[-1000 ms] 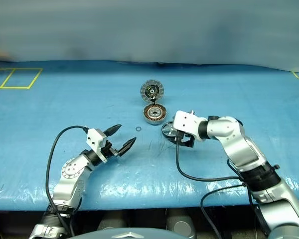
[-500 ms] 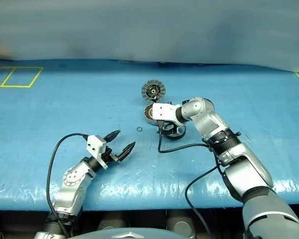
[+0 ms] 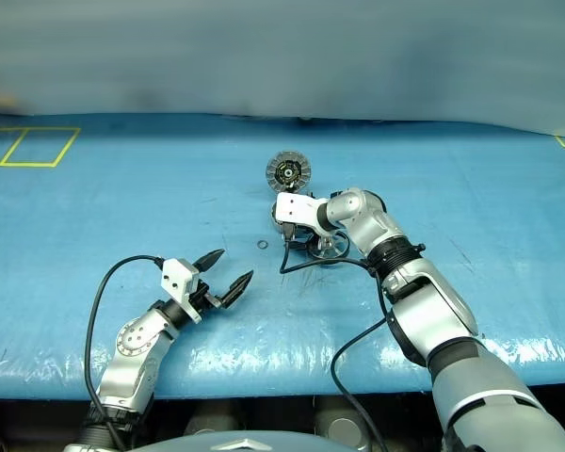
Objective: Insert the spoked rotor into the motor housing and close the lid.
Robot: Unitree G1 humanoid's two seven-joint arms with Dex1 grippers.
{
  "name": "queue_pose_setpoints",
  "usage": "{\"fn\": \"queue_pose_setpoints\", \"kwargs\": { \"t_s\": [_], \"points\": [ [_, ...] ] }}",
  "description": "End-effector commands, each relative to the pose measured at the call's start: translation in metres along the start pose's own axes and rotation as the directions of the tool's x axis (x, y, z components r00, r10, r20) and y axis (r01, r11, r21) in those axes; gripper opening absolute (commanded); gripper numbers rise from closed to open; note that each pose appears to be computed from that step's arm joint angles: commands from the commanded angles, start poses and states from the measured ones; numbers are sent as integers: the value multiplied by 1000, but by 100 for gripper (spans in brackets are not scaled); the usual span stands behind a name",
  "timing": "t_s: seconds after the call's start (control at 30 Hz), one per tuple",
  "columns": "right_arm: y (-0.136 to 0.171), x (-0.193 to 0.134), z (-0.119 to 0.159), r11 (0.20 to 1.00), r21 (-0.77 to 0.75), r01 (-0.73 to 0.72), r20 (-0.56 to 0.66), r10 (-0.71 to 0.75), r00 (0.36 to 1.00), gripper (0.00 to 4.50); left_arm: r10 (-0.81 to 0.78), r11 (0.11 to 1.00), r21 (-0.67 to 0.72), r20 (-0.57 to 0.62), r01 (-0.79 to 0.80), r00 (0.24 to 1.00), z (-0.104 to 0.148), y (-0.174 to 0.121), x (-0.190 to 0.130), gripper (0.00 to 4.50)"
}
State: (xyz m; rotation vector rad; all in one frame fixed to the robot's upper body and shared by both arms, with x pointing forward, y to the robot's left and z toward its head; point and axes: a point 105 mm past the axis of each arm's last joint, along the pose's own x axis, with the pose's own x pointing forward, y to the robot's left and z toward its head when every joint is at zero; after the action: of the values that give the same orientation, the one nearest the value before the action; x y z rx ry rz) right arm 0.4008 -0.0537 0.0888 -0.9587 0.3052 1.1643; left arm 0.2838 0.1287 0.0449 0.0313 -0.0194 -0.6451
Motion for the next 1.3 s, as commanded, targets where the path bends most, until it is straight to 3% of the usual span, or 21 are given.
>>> {"fn": "queue_pose_setpoints", "kwargs": {
  "t_s": [0.03,0.4,0.67,0.9,1.03,1.17,1.3],
  "points": [
    [-1,-4,-7,1000,5,-6,-23,6,1000,447,11,999,33,45,-13,999,13,3,-3,450],
    [-16,-16,6,998,22,67,50,-68,996,447,-9,1000,26,34,8,999,10,0,2,450],
    [-4,-6,-7,998,55,20,8,-21,1000,447,-9,1000,28,32,8,999,9,1,2,450],
    [-1,-2,0,1000,29,11,22,-11,1000,447,3,1000,22,22,-3,1000,6,2,-3,450],
    [4,3,-9,999,32,-17,-32,18,999,447,8,1000,22,20,-8,1000,6,2,-3,450],
    [15,7,-28,996,53,-66,-120,72,990,357,13,1000,26,21,-14,1000,6,3,-3,450],
    [13,7,-31,997,68,-28,-118,36,992,227,21,999,27,21,-21,1000,6,4,-5,450]
  ]
}}
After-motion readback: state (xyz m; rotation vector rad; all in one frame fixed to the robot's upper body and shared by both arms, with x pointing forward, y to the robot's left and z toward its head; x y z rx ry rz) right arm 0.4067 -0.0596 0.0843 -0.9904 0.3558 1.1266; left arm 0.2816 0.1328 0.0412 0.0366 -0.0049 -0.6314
